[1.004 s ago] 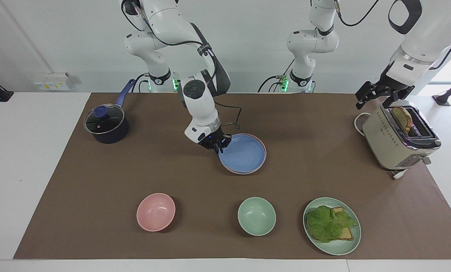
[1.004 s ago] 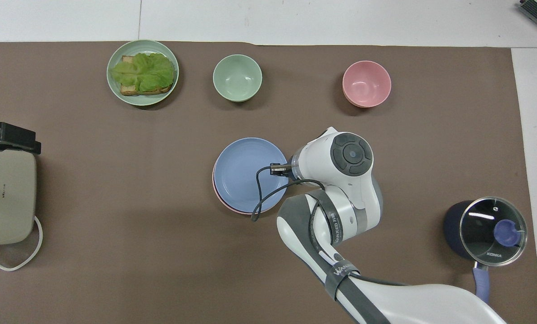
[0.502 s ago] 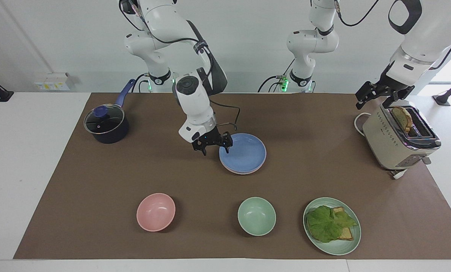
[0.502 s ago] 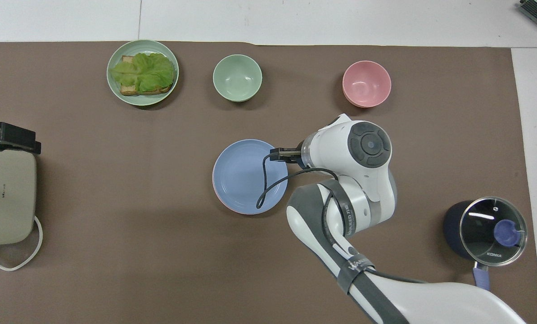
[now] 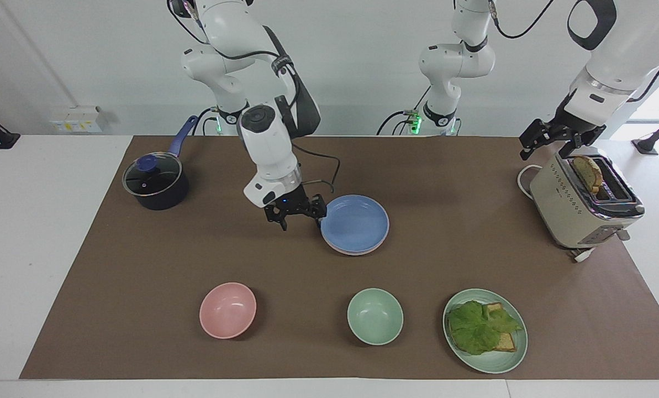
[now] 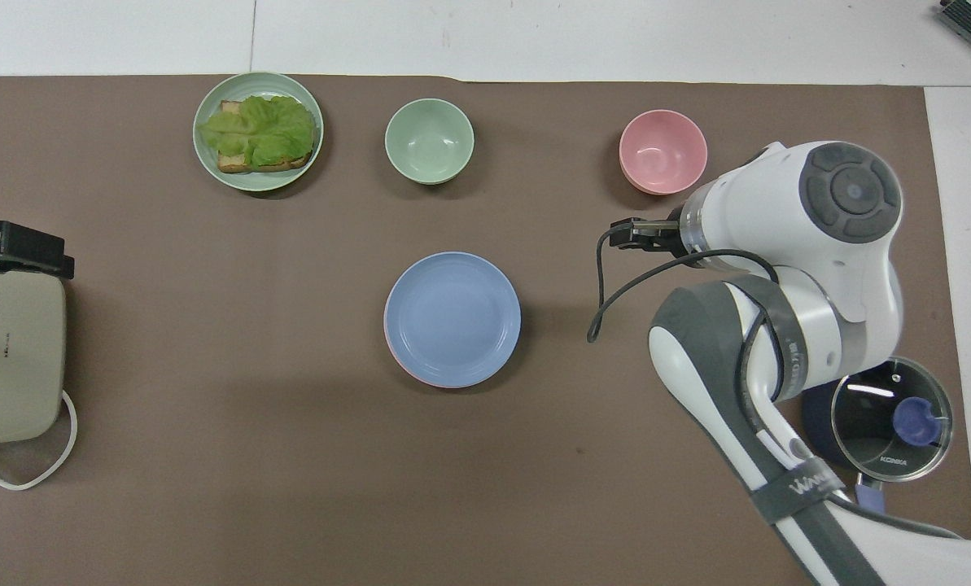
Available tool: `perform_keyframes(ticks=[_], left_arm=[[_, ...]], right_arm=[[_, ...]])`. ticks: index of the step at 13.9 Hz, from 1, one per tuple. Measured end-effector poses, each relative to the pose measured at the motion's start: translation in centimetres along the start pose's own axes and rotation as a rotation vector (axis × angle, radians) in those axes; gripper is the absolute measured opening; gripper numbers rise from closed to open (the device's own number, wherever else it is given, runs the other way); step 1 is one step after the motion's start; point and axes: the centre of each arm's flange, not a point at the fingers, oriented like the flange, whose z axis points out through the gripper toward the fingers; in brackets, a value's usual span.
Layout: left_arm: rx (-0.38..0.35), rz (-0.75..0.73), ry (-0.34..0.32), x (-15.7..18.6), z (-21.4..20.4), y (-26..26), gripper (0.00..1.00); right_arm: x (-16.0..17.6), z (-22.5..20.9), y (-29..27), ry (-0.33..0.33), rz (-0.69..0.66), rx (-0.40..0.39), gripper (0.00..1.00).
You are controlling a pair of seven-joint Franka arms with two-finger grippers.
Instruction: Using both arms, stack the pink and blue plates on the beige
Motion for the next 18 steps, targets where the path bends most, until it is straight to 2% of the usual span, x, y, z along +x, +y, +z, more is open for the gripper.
perform_keyframes(ticks=[6, 11, 15, 18], left_arm=[[0.0, 0.0, 0.0, 0.0, 0.0, 0.0, 1.0], [0.0, 0.0, 0.0, 0.0, 0.0, 0.0, 1.0], [0.0, 0.0, 0.0, 0.0, 0.0, 0.0, 1.0], [0.0, 0.0, 0.0, 0.0, 0.0, 0.0, 1.0]], right_arm=[[-0.4, -8.4, 8.3, -0.042, 0.021, -0.025, 1.0], [-1.0, -10.0, 14.1, -0.096, 0.08, -0.041, 1.0], [-1.2, -11.3, 16.2, -0.089, 0.108, -0.042, 1.0], [-1.8, -14.3, 16.6, -0.097, 0.085, -0.04, 1.0]])
